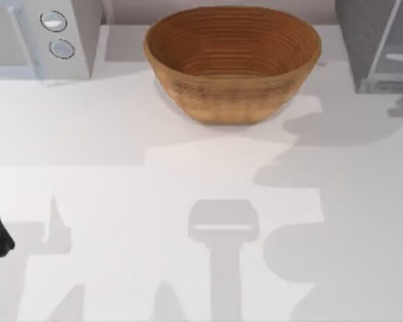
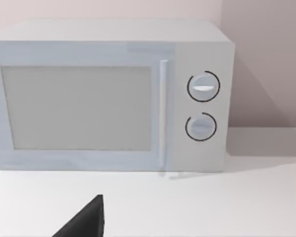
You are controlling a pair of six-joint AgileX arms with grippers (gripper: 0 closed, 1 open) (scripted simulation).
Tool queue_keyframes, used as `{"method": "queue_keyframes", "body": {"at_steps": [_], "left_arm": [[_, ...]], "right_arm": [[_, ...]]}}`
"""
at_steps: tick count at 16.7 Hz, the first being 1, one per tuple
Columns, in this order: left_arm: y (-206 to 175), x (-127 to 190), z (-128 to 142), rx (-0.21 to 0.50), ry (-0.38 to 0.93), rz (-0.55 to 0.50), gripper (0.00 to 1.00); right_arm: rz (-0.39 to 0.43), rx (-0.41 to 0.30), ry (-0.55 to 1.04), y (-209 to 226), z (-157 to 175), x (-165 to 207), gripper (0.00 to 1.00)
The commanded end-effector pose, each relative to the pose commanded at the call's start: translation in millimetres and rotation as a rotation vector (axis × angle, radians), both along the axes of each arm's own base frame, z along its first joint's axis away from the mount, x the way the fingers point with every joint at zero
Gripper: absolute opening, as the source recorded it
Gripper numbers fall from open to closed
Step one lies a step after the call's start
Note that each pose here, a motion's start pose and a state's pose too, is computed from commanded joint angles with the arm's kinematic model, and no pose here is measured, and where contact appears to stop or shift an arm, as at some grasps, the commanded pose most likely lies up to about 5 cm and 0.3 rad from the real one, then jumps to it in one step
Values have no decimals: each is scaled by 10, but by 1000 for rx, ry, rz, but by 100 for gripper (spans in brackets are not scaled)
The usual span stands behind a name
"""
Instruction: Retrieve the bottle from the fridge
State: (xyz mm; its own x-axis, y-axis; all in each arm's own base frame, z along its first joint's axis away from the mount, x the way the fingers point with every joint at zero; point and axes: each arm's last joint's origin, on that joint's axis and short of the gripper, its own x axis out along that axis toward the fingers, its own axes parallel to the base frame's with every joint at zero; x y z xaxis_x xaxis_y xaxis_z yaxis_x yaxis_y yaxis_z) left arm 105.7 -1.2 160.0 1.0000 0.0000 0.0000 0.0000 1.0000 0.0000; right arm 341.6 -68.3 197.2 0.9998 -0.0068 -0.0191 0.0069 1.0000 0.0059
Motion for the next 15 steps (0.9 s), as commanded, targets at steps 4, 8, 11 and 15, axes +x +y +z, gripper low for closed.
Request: {"method": "queue_keyframes", "body": {"at_steps": [4, 8, 11, 15], "left_arm": [[0, 0, 0, 0, 0, 0, 100], [0, 0, 0, 0, 0, 0, 100], [0, 0, 0, 0, 0, 0, 100], [0, 0, 0, 0, 0, 0, 100]], "right_arm": [[-2, -7, -7, 155, 265, -370, 0], [-3, -11, -8, 338, 437, -897, 0], [-3, -11, -9, 463, 440, -1346, 0], [-1, -10, -14, 580, 256, -1876, 0]]}}
